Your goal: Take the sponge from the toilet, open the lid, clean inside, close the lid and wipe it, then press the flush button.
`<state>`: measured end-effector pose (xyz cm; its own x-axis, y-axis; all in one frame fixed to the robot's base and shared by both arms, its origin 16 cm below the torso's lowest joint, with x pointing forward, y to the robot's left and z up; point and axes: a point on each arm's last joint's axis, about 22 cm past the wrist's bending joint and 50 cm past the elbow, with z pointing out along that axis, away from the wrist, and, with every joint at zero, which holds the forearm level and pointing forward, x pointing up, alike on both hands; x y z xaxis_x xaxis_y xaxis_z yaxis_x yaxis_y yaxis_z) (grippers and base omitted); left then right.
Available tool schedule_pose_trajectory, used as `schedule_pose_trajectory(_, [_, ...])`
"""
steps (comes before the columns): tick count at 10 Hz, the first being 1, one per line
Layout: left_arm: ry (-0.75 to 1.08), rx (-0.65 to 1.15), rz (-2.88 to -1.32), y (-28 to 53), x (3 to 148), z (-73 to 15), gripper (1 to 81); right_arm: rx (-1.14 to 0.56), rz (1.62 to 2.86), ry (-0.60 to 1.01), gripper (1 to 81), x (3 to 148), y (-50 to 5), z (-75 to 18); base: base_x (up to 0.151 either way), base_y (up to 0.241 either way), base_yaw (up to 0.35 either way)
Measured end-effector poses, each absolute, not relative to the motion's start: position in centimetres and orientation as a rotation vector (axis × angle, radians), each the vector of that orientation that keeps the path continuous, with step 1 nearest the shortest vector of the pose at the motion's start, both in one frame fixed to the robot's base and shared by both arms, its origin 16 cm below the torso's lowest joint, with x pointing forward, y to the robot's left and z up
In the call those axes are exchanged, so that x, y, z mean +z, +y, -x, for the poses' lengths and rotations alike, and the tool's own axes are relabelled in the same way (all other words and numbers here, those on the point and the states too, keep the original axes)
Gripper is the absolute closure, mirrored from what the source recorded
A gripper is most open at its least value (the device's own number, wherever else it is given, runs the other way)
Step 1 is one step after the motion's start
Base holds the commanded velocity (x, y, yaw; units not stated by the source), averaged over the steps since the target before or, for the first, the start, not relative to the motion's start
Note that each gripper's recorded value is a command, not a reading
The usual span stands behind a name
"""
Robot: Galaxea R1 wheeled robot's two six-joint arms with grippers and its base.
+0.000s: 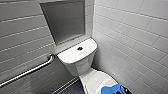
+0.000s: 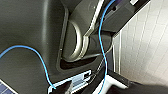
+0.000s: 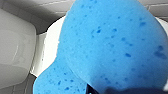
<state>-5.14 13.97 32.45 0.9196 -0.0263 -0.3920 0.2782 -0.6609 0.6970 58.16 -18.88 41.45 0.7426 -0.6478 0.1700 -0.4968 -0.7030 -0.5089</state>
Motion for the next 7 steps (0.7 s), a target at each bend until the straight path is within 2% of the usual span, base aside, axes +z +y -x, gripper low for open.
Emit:
schedule_pose_trajectory(4, [0.179, -0.473, -2.250, 14.0, 32.5, 5.1, 1.0, -0.520, 2.460, 0.806, 81.1, 40.7, -15.0, -68.6, 0.000, 0.000, 0.000])
schedule_pose_trajectory(6, [0.179, -0.474, -2.250, 14.0, 32.5, 5.1, 1.0, -0.435, 2.456, 0.772, 81.1, 39.5, -11.0, -69.1, 0.000, 0.000, 0.000])
schedule_pose_trajectory(7, [0.180, -0.475, -2.251, 14.0, 32.4, 5.2, 1.0, -0.433, 2.470, 0.778, 81.1, 38.8, -10.9, -70.2, 0.000, 0.000, 0.000])
